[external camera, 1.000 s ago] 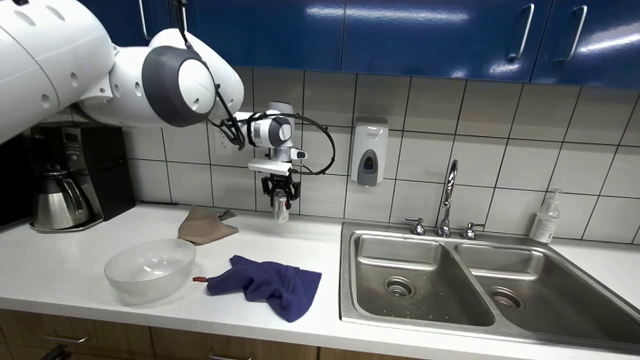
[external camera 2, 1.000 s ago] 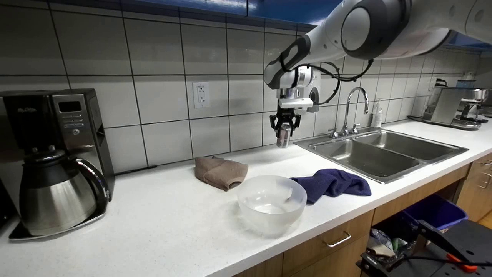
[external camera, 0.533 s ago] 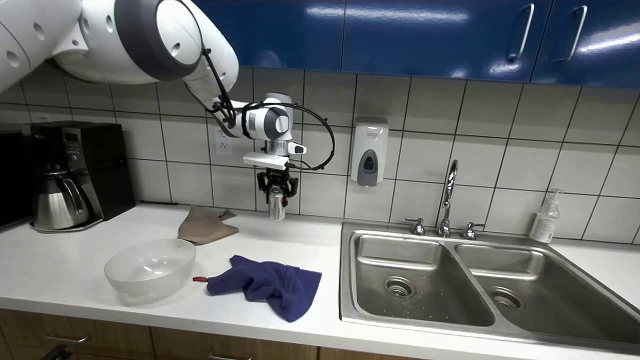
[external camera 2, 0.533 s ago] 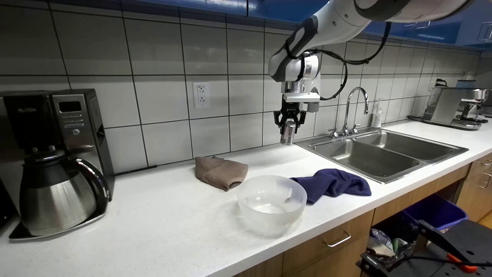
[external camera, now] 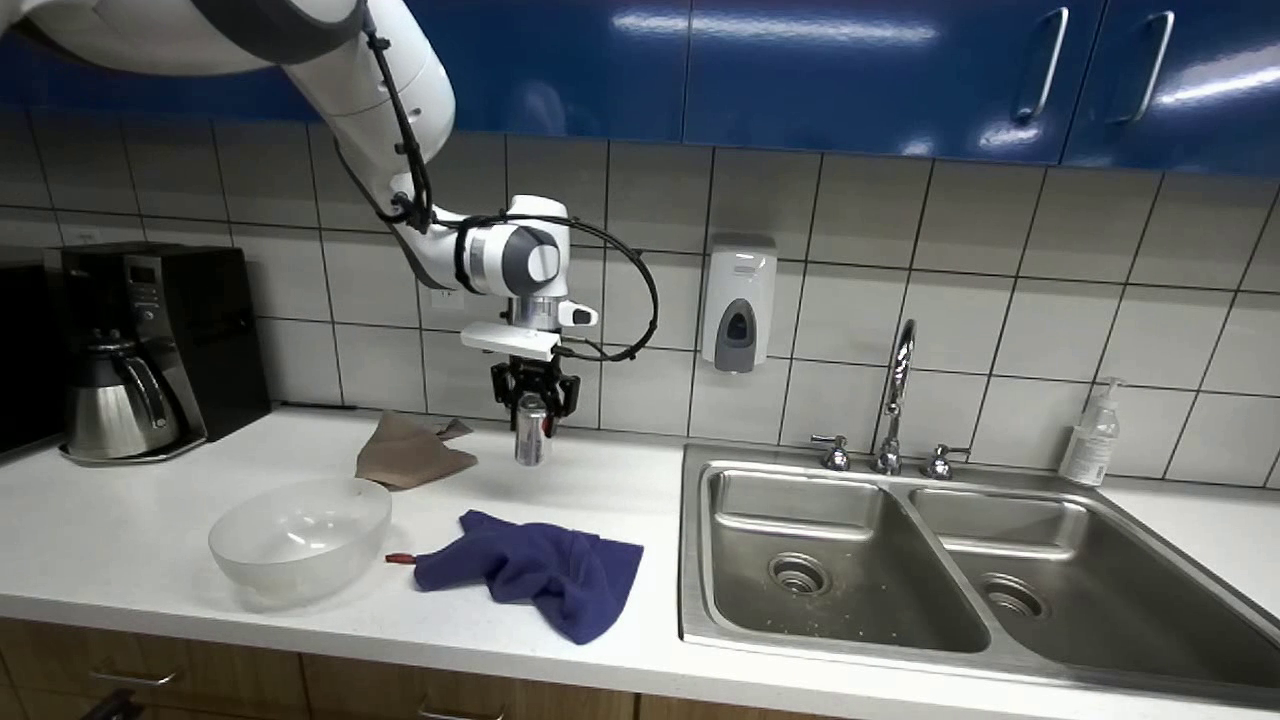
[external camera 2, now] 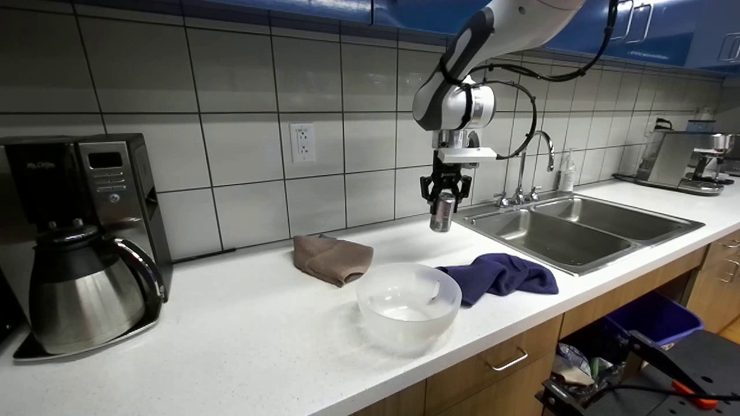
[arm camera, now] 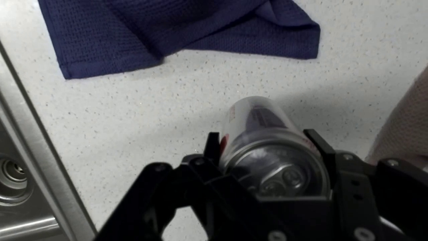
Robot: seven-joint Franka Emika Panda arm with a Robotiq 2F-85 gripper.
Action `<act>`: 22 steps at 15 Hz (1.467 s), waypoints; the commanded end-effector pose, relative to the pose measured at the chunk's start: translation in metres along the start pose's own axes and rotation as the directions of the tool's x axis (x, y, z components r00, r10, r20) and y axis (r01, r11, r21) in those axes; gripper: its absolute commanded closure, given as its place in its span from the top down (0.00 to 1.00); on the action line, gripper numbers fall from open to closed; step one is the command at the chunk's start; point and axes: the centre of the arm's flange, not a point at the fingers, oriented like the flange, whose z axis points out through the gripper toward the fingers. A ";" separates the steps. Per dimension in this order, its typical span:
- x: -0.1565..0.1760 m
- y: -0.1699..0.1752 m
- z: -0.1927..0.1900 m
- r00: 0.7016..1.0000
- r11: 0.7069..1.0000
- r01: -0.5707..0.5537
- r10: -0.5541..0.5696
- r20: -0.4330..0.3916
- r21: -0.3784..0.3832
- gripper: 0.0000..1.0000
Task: Put the grey can in the plastic bowl
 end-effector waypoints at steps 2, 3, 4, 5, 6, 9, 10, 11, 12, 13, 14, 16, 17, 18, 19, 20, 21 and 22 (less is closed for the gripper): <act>-0.090 -0.009 -0.025 0.999 0.999 0.044 -0.044 -0.026 0.002 0.39; -0.100 -0.011 -0.026 0.999 0.999 0.047 -0.046 -0.026 0.001 0.39; -0.111 -0.012 -0.028 0.998 0.999 0.050 -0.050 -0.026 0.001 0.39; -0.122 -0.013 -0.031 0.998 0.999 0.053 -0.053 -0.027 -0.002 0.39; -0.134 -0.015 -0.035 0.998 0.998 0.059 -0.059 -0.026 -0.003 0.39; -0.171 -0.021 -0.048 0.996 0.996 0.088 -0.088 -0.019 -0.005 0.39; -0.183 -0.025 -0.052 0.995 0.995 0.102 -0.102 -0.014 -0.007 0.39; -0.194 -0.027 -0.054 0.993 0.993 0.114 -0.114 -0.016 -0.010 0.39; -0.203 -0.030 -0.056 0.992 0.992 0.128 -0.128 -0.013 -0.005 0.39; -0.210 -0.032 -0.057 0.990 0.990 0.138 -0.138 -0.009 -0.003 0.39; -0.217 -0.035 -0.058 0.989 0.989 0.150 -0.150 -0.004 0.001 0.39; -0.223 -0.042 -0.059 0.985 0.985 0.175 -0.175 0.003 0.005 0.39; -0.225 -0.046 -0.060 0.983 0.983 0.186 -0.186 0.002 0.006 0.39; -0.223 -0.050 -0.060 0.980 0.980 0.198 -0.198 0.005 0.010 0.39; -0.221 -0.054 -0.061 0.978 0.978 0.210 -0.210 0.006 0.014 0.39; -0.217 -0.060 -0.061 0.975 0.975 0.220 -0.220 0.005 0.013 0.39; -0.214 -0.066 -0.061 0.973 0.973 0.232 -0.232 0.006 0.015 0.39; -0.211 -0.074 -0.061 0.969 0.969 0.245 -0.245 0.005 0.013 0.39</act>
